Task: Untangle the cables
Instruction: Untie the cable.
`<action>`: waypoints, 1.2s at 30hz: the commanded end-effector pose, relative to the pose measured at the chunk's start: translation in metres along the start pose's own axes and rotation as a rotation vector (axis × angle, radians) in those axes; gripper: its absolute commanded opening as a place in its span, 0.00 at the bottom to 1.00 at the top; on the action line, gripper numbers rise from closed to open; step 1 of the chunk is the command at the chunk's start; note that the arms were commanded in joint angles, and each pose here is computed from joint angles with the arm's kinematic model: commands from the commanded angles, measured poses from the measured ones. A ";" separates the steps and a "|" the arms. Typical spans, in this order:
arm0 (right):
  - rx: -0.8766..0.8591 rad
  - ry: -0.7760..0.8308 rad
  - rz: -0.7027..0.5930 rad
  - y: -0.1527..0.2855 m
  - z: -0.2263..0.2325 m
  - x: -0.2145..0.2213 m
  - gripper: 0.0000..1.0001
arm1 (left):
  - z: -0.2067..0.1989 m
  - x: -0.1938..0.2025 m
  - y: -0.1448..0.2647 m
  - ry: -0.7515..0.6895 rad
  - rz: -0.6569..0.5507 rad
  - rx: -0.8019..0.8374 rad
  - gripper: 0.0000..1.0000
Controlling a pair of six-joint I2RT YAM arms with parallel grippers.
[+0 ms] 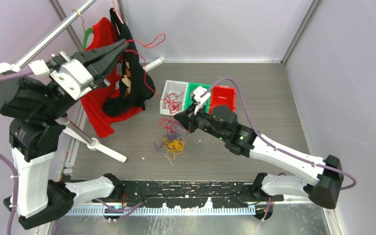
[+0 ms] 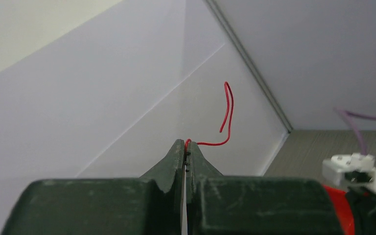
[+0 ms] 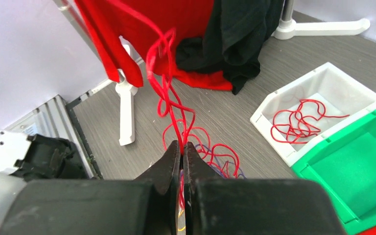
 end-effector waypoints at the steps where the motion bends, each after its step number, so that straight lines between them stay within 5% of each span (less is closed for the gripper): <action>1: -0.064 0.032 -0.006 0.037 0.007 -0.022 0.01 | -0.003 0.042 0.027 -0.037 0.236 -0.111 0.00; 6: -0.177 0.037 0.063 0.060 0.021 -0.025 0.01 | -0.045 0.106 0.081 0.013 0.518 -0.108 0.00; 13: -0.268 0.030 0.125 0.076 0.034 -0.043 0.01 | -0.095 0.155 0.134 0.034 0.720 0.009 0.01; 15: -0.311 0.010 0.132 0.076 0.040 -0.049 0.01 | -0.107 0.161 0.141 0.078 0.756 0.065 0.07; 17: -0.375 -0.016 0.152 0.075 0.048 -0.054 0.01 | -0.124 0.164 0.148 0.157 0.791 0.149 0.30; 19: -0.431 -0.038 0.167 0.073 0.056 -0.059 0.01 | -0.137 0.159 0.148 0.258 0.777 0.217 0.56; 21: -0.465 -0.054 0.172 0.069 0.062 -0.064 0.01 | -0.150 0.146 0.144 0.369 0.706 0.298 0.66; 25: -0.521 -0.082 0.164 0.062 0.070 -0.073 0.01 | -0.166 0.122 0.133 0.503 0.571 0.460 0.70; 36: -0.663 -0.120 0.128 0.062 0.087 -0.090 0.01 | -0.206 0.142 0.121 0.830 0.584 0.534 0.71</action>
Point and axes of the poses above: each gripper's point midway between its finger pads, its own y axis back along the fingers, its own z axis along the line the jaws close on, x = y × z, the point moved 6 cm from there along y, back along the fingers, and after that the axes turned 1 degree about -y, right-handed, at the moved point
